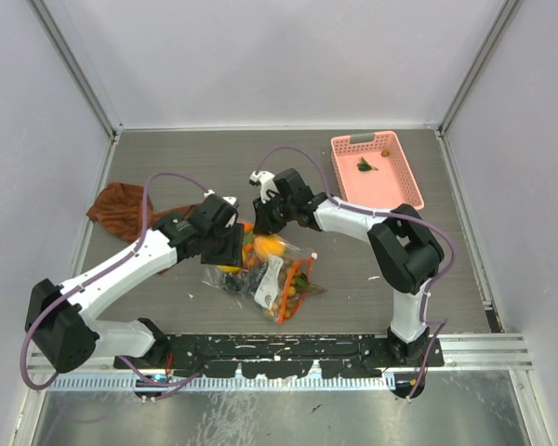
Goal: Place the food in the zip-top bag and seal the zipper
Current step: Move the zipper food storage bag to the center of the board, then pick up the zipper food storage bag at the center of the board.
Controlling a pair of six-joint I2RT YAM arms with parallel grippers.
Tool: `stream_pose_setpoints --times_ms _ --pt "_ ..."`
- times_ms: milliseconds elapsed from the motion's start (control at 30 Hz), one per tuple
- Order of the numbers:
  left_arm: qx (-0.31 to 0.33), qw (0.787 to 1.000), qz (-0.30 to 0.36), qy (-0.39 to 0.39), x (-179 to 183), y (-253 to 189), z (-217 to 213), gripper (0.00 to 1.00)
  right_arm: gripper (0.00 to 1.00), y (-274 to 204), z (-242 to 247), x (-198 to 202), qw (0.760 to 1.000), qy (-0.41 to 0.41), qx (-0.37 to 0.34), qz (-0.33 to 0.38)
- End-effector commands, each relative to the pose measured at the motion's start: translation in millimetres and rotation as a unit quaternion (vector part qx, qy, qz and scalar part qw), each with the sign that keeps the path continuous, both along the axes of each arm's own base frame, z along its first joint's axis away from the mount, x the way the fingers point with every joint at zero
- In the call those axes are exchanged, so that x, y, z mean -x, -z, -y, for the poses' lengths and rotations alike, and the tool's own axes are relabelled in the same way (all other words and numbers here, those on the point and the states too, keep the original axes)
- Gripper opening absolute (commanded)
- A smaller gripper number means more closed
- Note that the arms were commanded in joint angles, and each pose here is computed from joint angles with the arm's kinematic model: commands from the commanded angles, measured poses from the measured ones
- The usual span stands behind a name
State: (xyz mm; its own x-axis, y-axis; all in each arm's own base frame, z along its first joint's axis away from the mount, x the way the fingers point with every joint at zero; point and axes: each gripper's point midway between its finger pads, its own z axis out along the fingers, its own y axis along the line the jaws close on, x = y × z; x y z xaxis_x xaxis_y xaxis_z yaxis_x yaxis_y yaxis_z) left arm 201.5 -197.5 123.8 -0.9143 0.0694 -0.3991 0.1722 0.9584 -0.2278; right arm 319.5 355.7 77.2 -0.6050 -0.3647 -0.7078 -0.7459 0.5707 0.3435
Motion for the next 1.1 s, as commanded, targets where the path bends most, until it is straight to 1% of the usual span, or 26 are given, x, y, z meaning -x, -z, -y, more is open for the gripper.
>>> stream_pose_setpoints --times_ms 0,33,100,133,333,367,500,600,767,900,1067 --pt "0.047 0.997 0.061 0.014 -7.8 -37.5 15.4 0.53 0.26 -28.3 -5.0 -38.0 0.998 0.013 -0.022 0.053" --pt "0.051 0.996 0.066 0.016 -6.3 -40.3 17.8 0.54 0.29 -33.7 -3.1 -39.4 0.998 0.014 -0.026 0.057" --pt "0.06 0.995 0.075 0.015 -3.9 -45.6 22.2 0.54 0.39 -49.7 5.1 -41.2 0.997 0.022 -0.035 0.069" --pt "0.065 0.995 0.079 0.016 -2.9 -48.3 25.1 0.55 0.42 -56.2 10.7 -40.3 0.996 0.026 -0.039 0.073" --pt "0.064 0.991 0.111 0.041 -0.6 -61.9 47.1 0.58 0.64 -97.5 66.0 -37.5 0.99 0.091 -0.069 0.087" --pt "0.06 0.99 0.117 0.048 0.2 -63.4 52.6 0.59 0.66 -102.0 75.9 -36.2 0.988 0.104 -0.072 0.088" --pt "0.027 0.985 0.148 0.088 2.9 -66.6 81.2 0.61 0.71 -102.3 117.7 -26.8 0.981 0.165 -0.082 0.068" --pt "0.003 0.98 0.165 0.115 4.1 -69.4 99.3 0.65 0.73 -98.9 146.4 -17.5 0.973 0.207 -0.088 0.049" --pt "-0.041 0.968 0.192 0.156 4.2 -70.3 128.8 0.68 0.74 -92.0 188.3 -3.0 0.958 0.27 -0.09 0.027" --pt "-0.073 0.958 0.206 0.185 4.5 -62.8 149.6 0.69 0.75 -79.4 217.3 6.2 0.943 0.321 -0.088 0.0" --pt "-0.138 0.941 0.209 0.227 10.6 -43.2 164.5 0.71 0.82 -70.4 248.1 16.0 0.92 0.378 -0.1 -0.019"
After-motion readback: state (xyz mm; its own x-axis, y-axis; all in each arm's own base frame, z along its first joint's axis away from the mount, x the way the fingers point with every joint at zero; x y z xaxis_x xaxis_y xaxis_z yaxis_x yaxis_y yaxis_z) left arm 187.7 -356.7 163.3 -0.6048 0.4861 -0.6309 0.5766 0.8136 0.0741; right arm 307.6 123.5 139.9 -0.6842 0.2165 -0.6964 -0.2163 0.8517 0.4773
